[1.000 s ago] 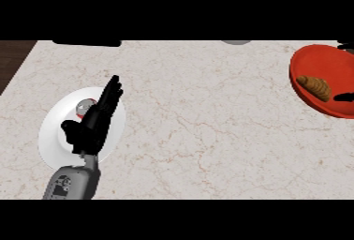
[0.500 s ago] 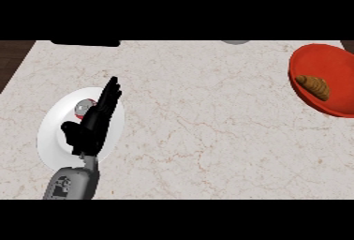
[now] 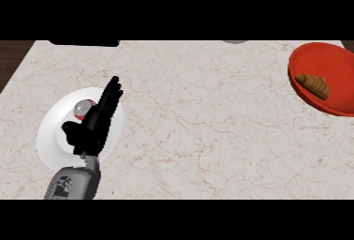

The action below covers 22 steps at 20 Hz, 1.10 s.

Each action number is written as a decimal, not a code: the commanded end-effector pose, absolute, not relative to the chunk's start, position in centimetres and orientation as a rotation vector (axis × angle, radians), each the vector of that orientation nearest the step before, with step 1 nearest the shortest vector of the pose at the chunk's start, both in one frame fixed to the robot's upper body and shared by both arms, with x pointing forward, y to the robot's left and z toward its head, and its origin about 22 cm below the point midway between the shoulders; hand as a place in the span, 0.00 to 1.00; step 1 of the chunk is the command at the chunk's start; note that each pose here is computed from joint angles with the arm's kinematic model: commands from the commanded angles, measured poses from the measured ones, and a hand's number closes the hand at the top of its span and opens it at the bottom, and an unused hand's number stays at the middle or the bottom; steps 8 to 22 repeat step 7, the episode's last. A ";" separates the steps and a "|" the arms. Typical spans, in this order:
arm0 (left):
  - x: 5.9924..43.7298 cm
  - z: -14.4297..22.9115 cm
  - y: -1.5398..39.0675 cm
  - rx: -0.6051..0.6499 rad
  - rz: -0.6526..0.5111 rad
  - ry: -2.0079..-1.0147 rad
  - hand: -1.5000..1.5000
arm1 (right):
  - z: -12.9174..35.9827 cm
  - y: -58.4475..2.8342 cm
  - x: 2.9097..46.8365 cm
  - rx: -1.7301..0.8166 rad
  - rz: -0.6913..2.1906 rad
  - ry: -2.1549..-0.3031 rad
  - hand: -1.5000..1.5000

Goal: Pick the croissant from the placemat and place it in the bowl

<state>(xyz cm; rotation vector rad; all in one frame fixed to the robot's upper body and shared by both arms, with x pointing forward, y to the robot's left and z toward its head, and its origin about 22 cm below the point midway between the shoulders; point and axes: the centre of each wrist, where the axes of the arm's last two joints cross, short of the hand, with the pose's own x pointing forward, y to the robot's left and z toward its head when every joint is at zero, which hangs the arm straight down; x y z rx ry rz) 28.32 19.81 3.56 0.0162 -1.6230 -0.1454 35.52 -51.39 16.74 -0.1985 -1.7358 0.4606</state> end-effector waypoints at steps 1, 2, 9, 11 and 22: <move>28.4 3.2 19.8 0.016 -0.131 -1.630 0.50 | 16.8 -52.8 34.2 0.093 0.472 -1.828 0.00; 28.0 3.7 20.1 0.006 -0.115 -1.641 0.50 | 15.7 -53.2 33.5 0.087 0.472 -1.809 0.00; 28.3 3.9 19.8 0.015 -0.145 -1.628 0.50 | 16.3 -53.4 33.2 0.083 0.498 -1.804 0.00; 28.3 3.9 19.8 0.015 -0.145 -1.628 0.50 | 16.3 -53.4 33.2 0.083 0.498 -1.804 0.00; 28.3 3.9 19.8 0.015 -0.145 -1.628 0.50 | 16.3 -53.4 33.2 0.083 0.498 -1.804 0.00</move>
